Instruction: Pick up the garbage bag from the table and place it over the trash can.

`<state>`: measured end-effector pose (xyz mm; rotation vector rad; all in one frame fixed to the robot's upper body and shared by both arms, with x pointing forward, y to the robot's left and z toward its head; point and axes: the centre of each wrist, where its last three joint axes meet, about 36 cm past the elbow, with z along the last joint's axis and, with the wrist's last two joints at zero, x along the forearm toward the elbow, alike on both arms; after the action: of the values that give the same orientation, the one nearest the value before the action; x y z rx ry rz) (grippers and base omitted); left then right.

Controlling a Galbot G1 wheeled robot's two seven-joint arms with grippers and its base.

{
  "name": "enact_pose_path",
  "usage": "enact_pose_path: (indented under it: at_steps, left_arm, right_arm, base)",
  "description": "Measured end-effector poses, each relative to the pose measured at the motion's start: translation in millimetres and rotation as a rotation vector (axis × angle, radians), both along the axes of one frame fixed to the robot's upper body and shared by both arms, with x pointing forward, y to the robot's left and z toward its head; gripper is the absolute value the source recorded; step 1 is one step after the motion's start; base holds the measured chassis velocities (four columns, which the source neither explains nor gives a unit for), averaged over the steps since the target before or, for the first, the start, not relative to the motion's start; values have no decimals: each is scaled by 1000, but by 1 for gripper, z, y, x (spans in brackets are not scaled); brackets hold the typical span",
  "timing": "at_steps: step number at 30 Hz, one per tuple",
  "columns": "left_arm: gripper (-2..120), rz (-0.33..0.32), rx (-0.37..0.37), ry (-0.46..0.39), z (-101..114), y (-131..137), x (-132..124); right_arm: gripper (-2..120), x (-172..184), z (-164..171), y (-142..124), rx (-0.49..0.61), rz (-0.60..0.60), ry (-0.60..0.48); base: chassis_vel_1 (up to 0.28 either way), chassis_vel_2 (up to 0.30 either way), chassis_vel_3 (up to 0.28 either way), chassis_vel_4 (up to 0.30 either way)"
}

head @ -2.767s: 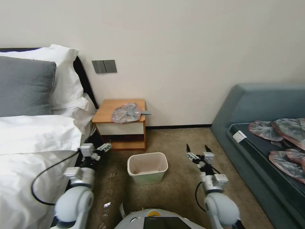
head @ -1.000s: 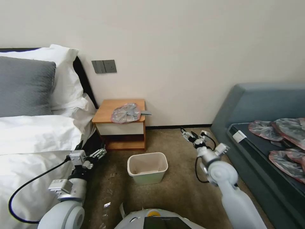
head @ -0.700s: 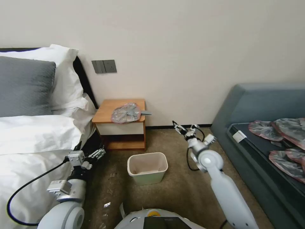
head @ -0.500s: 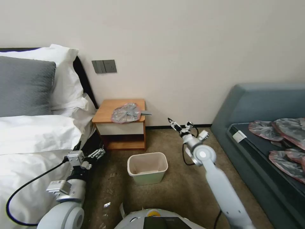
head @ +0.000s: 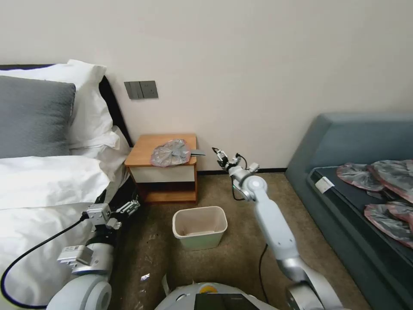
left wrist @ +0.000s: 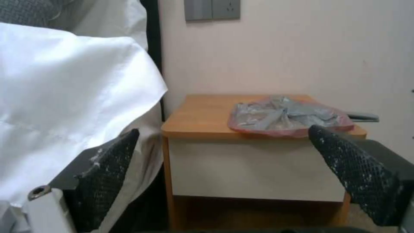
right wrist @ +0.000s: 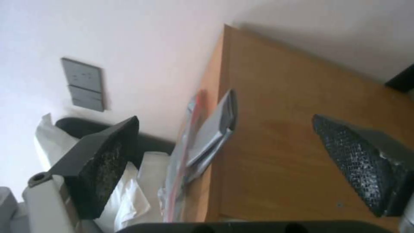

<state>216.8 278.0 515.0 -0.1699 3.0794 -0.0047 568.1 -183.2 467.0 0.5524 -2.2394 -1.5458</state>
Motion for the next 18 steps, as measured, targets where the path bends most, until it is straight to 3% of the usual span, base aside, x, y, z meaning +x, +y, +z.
enact_pose_path:
  at_steps: [13,18]
  left_arm:
    - [100,17,7,16,-2,0,-4]
    - [100,21,10,20,-3,-1,-6]
  right_arm:
    - [100,40,-23,30,44,24,54]
    - [85,46,-26,37,45,54,47]
  base:
    - [0,0,0,0]
    - [0,0,0,0]
